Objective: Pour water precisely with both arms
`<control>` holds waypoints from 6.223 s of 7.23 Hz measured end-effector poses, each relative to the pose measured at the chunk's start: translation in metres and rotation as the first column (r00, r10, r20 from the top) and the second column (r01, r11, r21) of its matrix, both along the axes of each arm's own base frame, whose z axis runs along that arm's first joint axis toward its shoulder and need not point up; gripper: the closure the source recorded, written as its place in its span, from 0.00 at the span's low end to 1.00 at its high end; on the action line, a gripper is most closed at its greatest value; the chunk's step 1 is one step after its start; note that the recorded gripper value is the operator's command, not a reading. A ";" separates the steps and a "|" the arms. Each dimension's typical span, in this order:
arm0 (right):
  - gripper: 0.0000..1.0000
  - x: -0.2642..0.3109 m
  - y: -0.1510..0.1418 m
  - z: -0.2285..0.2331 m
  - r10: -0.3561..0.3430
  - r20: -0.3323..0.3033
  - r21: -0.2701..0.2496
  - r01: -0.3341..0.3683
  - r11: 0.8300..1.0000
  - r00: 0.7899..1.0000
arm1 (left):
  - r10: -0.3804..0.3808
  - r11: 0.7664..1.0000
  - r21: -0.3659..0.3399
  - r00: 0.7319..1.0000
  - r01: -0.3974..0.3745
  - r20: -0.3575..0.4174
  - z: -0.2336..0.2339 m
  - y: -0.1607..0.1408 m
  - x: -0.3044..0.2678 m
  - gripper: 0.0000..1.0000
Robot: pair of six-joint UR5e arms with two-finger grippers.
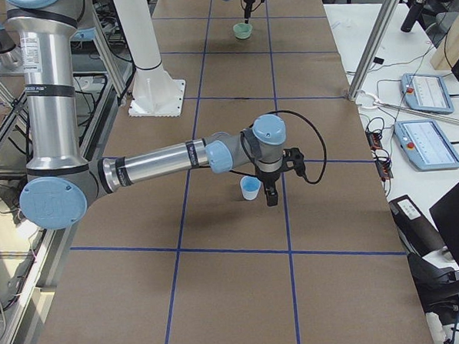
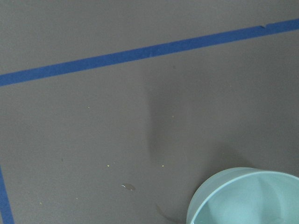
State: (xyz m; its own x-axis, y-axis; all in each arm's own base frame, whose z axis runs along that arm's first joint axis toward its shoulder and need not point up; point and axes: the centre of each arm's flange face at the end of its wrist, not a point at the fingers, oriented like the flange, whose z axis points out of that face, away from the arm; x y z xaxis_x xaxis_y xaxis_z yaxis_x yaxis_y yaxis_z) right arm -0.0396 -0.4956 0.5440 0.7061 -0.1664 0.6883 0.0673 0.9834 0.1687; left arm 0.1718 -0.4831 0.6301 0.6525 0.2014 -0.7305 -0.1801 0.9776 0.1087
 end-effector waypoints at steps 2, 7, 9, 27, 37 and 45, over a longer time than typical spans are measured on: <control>0.01 -0.002 0.000 0.002 -0.004 -0.002 -0.004 0.004 1.000 1.000 | 0.011 1.000 -0.011 1.000 -0.011 0.002 0.004 0.003 0.007 0.64; 0.01 -0.003 -0.002 0.000 -0.004 -0.001 0.002 0.004 1.000 1.000 | 0.042 0.998 -0.036 0.997 -0.044 -0.060 -0.008 0.004 0.017 1.00; 0.01 -0.003 -0.002 -0.003 -0.004 0.001 0.007 0.004 1.000 1.000 | 0.031 0.995 -0.085 0.984 -0.046 -0.176 -0.057 -0.006 0.030 1.00; 0.01 -0.003 -0.003 0.003 -0.004 -0.001 -0.008 0.004 1.000 1.000 | -0.112 0.957 -0.279 0.989 0.080 -0.101 -0.435 0.009 0.408 0.86; 0.01 -0.010 0.007 0.076 -0.021 0.026 0.083 0.019 0.996 0.999 | -0.194 0.929 -0.340 0.976 0.149 -0.103 -0.455 0.005 0.380 0.01; 0.01 -0.042 0.097 0.114 -0.084 0.298 0.419 -0.051 0.906 0.951 | -0.245 0.923 -0.333 0.961 0.191 -0.127 -0.470 -0.008 0.354 0.01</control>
